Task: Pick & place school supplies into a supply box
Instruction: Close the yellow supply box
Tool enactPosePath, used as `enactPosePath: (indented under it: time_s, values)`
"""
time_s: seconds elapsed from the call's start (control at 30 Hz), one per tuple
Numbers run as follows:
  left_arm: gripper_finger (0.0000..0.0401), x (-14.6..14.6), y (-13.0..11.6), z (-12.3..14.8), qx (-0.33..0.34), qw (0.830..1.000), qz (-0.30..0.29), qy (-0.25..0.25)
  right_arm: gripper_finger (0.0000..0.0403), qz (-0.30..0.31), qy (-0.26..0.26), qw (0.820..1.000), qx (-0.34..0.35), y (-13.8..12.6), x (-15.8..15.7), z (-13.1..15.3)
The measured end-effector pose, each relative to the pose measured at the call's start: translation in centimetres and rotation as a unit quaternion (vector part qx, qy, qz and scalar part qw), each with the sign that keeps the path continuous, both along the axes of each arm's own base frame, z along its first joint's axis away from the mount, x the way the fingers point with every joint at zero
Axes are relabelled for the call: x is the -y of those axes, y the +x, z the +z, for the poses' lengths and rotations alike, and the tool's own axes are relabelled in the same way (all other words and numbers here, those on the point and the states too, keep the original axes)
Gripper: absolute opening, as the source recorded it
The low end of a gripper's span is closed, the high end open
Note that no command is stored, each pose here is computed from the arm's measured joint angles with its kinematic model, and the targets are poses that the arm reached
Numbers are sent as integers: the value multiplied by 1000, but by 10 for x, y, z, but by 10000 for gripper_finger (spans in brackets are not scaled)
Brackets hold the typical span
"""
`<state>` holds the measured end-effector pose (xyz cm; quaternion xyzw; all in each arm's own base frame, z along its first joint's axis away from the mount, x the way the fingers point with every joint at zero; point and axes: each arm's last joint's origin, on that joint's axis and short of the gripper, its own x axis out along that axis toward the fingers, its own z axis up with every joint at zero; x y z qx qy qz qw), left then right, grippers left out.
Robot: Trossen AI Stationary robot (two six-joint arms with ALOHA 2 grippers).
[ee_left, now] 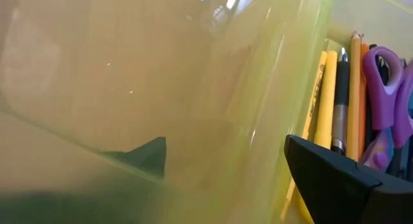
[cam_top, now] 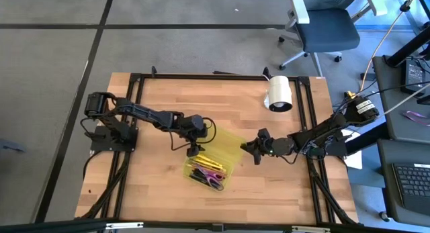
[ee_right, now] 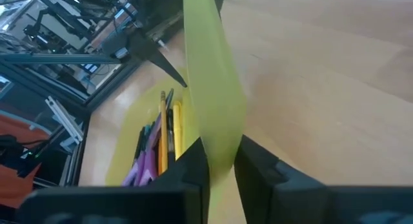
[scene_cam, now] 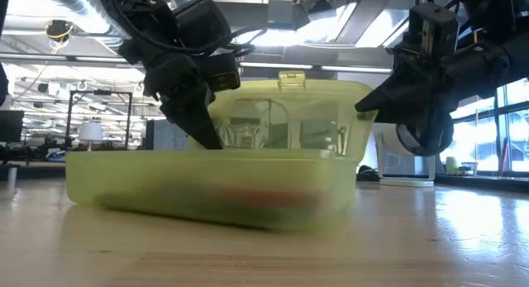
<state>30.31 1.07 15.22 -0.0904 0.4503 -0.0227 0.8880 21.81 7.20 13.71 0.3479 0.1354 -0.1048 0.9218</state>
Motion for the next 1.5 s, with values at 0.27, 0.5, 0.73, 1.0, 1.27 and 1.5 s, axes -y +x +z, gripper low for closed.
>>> enactPosePath:
  time_s: [0.27,0.5,0.73,1.0,1.27,1.5]
  values:
    - [312,-3,-4,4,-8,1000,-7,7,36,-1,0,1000,-8,-1,0,-2]
    - [312,-2,-6,7,-3,1000,-22,8,23,-3,2,1000,-12,-1,0,-3]
    - [312,4,0,14,51,991,-90,-89,22,2,0,1000,-20,-3,0,-5]
    - [312,5,-1,15,53,987,-105,-110,22,2,-1,1000,-21,-3,0,-5]
    - [312,3,-4,15,38,977,-121,-173,21,5,-5,1000,-23,-3,0,-5]
    - [312,-7,-14,9,-26,975,-79,-206,21,11,-15,1000,-24,-2,0,-5]
